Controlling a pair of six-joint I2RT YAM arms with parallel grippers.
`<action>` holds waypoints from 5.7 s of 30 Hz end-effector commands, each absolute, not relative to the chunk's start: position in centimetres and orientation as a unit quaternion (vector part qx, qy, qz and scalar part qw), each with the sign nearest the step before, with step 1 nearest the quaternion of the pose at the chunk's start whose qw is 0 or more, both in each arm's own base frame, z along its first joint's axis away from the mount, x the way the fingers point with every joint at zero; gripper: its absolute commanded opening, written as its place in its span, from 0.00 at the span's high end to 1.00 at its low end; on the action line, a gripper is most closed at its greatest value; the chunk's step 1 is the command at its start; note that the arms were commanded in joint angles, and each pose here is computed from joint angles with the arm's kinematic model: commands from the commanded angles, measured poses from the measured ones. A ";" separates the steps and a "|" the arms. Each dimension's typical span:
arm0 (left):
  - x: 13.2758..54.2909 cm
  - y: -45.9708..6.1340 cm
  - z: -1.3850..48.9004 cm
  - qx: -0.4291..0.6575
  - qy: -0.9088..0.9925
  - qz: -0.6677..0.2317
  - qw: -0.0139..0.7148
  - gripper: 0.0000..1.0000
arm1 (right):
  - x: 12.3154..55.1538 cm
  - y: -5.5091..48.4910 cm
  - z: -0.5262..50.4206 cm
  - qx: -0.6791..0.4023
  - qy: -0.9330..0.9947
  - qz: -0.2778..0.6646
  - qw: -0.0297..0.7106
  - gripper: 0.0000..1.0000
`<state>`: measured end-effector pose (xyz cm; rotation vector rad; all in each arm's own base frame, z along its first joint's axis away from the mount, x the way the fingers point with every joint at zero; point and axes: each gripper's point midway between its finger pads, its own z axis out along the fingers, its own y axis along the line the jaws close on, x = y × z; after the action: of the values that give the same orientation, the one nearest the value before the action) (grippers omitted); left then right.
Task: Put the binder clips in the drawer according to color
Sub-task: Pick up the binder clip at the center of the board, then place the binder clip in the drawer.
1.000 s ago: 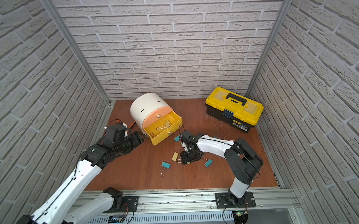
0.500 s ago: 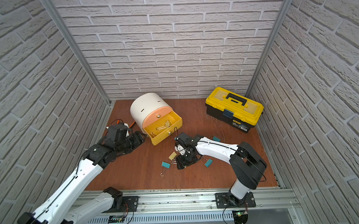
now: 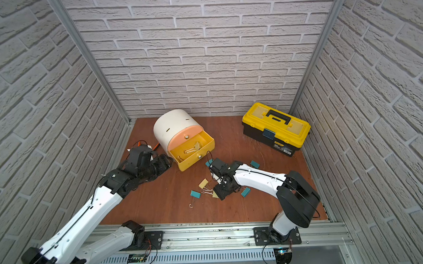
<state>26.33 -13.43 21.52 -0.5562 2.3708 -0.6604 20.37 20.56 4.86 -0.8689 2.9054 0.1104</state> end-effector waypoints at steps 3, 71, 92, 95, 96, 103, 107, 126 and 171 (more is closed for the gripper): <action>26.7 -13.2 22.7 -0.213 0.885 -0.252 0.328 0.27 | 21.6 20.6 4.1 -0.321 0.944 -0.006 0.076 0.32; 26.0 -12.6 23.2 -0.216 0.887 -0.240 0.331 0.27 | 19.8 27.0 5.0 -0.418 0.901 0.056 0.101 0.52; 27.6 -14.1 24.5 -0.189 0.888 -0.253 0.334 0.27 | 20.6 25.4 15.2 -0.398 0.891 0.057 0.211 0.53; 27.7 -14.2 24.8 -0.186 0.888 -0.254 0.336 0.27 | 21.1 25.7 16.7 -0.400 0.886 0.057 0.226 0.54; 27.8 -14.2 24.9 -0.185 0.888 -0.255 0.336 0.27 | 21.3 25.9 17.2 -0.402 0.884 0.058 0.231 0.54; 28.4 -14.4 25.6 -0.180 0.886 -0.265 0.336 0.26 | 22.9 27.3 20.1 -0.401 0.874 0.067 0.264 0.54; 29.1 -14.6 26.0 -0.179 0.884 -0.275 0.333 0.26 | 24.3 28.7 21.7 -0.401 0.868 0.075 0.281 0.54; 33.0 -12.2 28.3 -0.212 0.867 -0.309 0.330 0.26 | 33.7 34.3 25.0 -0.393 0.864 0.088 0.302 0.55; 30.0 -11.1 25.6 -0.232 0.872 -0.296 0.314 0.27 | 34.2 32.3 24.8 -0.325 0.884 0.104 0.321 0.33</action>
<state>30.44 -11.18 25.57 -0.6169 2.3135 -0.7858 34.44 32.94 22.75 -0.9492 2.3680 0.2268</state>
